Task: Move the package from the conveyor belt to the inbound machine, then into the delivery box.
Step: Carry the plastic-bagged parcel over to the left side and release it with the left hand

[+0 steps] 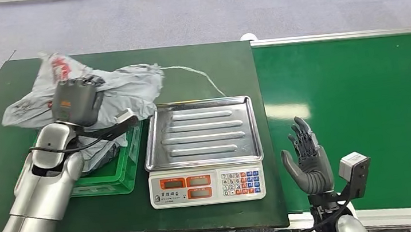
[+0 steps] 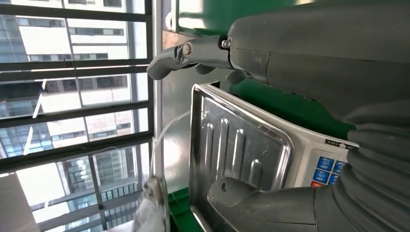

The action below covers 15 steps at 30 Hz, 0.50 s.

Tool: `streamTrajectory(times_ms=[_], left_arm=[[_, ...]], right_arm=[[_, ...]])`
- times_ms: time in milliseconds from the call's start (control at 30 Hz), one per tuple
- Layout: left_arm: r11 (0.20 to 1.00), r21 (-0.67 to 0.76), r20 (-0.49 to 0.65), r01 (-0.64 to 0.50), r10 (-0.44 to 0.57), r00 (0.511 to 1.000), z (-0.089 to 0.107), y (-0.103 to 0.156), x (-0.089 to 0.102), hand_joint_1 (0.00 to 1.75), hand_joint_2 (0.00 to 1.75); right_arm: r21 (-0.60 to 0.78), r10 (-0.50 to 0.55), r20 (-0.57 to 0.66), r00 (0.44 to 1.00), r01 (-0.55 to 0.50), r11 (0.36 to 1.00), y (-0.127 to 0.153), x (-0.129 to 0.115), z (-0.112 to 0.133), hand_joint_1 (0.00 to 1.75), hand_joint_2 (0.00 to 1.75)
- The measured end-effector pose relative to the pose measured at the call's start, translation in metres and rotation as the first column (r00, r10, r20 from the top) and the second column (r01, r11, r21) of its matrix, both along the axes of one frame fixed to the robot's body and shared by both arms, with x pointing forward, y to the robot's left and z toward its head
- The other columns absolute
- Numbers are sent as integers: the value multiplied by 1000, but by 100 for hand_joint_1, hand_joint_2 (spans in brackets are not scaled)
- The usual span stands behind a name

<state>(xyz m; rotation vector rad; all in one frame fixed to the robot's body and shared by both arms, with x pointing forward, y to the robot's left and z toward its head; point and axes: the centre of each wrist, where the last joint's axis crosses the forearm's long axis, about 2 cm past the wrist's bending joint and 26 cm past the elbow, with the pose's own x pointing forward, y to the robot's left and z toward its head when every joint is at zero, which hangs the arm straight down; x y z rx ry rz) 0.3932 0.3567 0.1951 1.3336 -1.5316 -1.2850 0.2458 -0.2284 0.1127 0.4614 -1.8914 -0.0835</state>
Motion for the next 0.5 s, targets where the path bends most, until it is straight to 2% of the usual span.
streamTrajectory(times_ms=[267, 400, 500], left_arm=[[984, -42, -76, -174, 170, 982, -29, 47, -26, 175, 175], [977, -51, -120, -209, 202, 972, -41, 58, -37, 0, 175], [976, -80, -164, -201, 186, 969, -48, 62, -42, 0, 175]], right_arm=[[-11, -13, -11, 1000, 13, 1000, 0, -1, -1, 0, 175], [-12, -13, -14, 1000, 13, 1000, 0, -1, -1, 0, 175], [-14, -15, -17, 1000, 14, 1000, 0, -1, -1, 0, 175]])
